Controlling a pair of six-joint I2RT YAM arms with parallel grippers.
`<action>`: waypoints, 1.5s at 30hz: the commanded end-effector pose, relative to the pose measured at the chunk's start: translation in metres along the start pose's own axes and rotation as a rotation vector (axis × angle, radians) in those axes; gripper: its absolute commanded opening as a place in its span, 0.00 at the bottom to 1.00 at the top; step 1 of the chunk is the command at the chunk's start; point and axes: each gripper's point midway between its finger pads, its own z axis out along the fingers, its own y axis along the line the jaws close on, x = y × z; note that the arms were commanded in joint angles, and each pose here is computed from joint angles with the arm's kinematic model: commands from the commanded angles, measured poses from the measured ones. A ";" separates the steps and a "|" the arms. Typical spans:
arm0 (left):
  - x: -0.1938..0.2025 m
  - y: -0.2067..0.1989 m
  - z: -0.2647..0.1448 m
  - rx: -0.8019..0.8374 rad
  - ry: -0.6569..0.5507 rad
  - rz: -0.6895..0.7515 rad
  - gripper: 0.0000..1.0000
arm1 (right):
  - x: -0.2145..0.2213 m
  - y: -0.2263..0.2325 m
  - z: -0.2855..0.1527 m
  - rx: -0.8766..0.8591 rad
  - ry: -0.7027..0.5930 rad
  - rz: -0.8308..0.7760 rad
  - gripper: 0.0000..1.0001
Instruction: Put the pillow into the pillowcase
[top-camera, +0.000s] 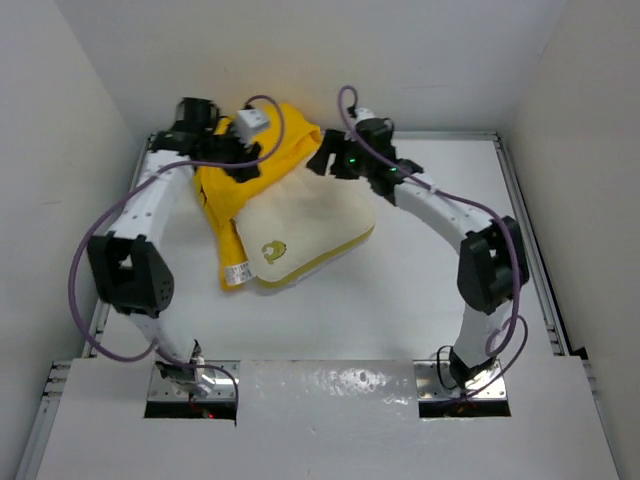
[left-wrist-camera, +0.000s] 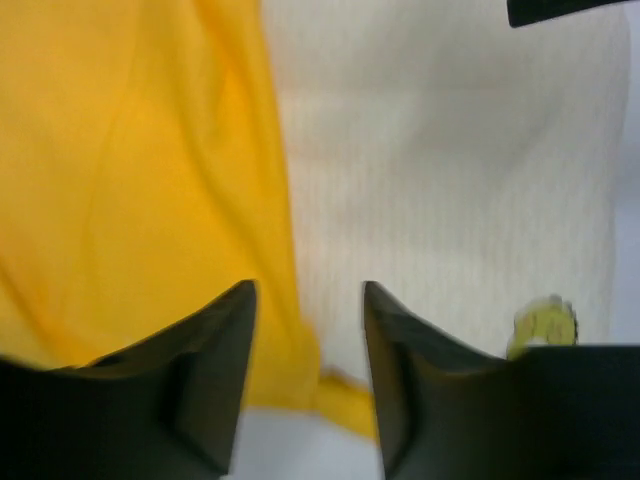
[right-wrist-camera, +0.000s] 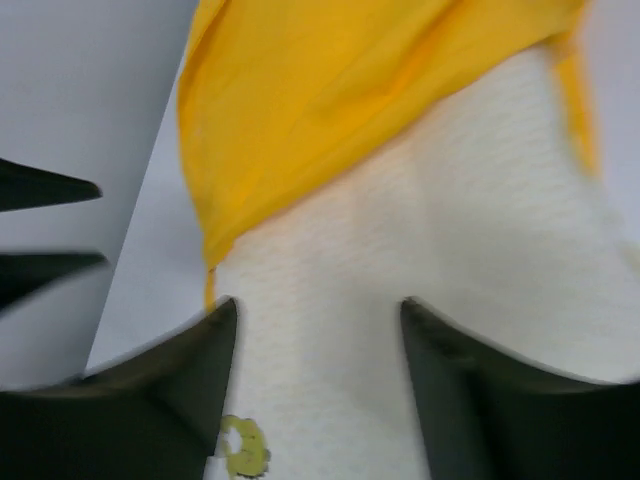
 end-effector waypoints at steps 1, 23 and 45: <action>-0.069 0.029 0.069 -0.199 -0.096 -0.015 0.51 | -0.012 -0.062 -0.014 0.070 0.005 0.031 0.73; -0.067 0.047 0.230 -0.201 -0.072 0.018 0.80 | 0.049 -0.132 0.093 -0.014 0.142 0.186 0.37; -0.067 0.049 0.232 -0.245 -0.007 0.136 0.00 | 0.049 -0.124 0.072 -0.012 0.135 0.143 0.00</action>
